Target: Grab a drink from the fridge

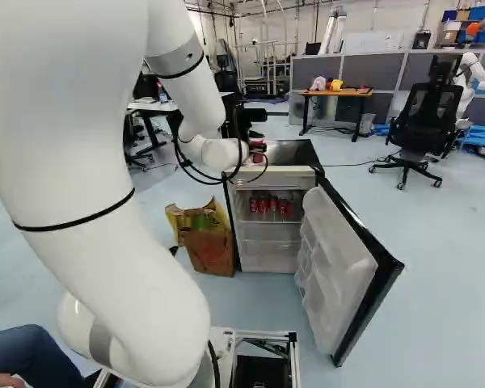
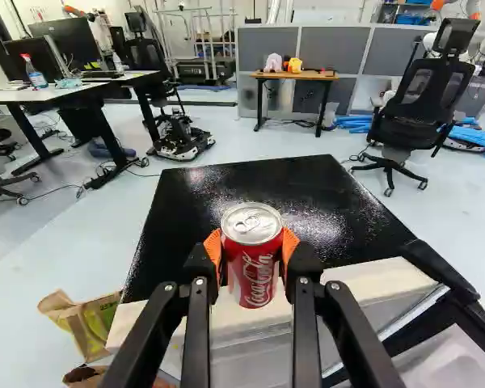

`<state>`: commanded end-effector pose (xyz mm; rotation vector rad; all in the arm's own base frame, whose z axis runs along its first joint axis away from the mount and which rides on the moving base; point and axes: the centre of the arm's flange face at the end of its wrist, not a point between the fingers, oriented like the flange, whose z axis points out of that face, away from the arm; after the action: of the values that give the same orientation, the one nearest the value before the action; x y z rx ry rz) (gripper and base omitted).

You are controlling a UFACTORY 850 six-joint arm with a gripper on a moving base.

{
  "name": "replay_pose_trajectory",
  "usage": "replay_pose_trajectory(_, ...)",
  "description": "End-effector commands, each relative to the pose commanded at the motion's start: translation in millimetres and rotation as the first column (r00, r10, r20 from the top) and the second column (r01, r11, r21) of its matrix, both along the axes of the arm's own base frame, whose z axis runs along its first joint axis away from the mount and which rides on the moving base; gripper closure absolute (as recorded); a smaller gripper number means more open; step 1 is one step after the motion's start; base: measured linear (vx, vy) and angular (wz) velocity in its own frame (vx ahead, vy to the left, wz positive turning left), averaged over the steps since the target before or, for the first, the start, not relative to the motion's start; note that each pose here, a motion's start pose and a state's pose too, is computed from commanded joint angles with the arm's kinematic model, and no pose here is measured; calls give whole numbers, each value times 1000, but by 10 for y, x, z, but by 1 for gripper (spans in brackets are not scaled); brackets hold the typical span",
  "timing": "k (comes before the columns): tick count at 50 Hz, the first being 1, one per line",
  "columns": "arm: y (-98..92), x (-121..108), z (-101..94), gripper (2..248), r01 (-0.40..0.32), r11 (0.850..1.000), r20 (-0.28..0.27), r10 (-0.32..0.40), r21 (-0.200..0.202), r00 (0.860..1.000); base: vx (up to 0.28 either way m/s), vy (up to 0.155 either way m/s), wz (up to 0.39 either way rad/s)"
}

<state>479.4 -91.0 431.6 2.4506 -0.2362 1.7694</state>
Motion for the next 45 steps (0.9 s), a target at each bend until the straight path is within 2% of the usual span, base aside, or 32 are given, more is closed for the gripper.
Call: replay_pose_trajectory(45, -104, 755, -49, 157, -7, 1000, 26, 7, -5, 1000, 0, 0, 0)
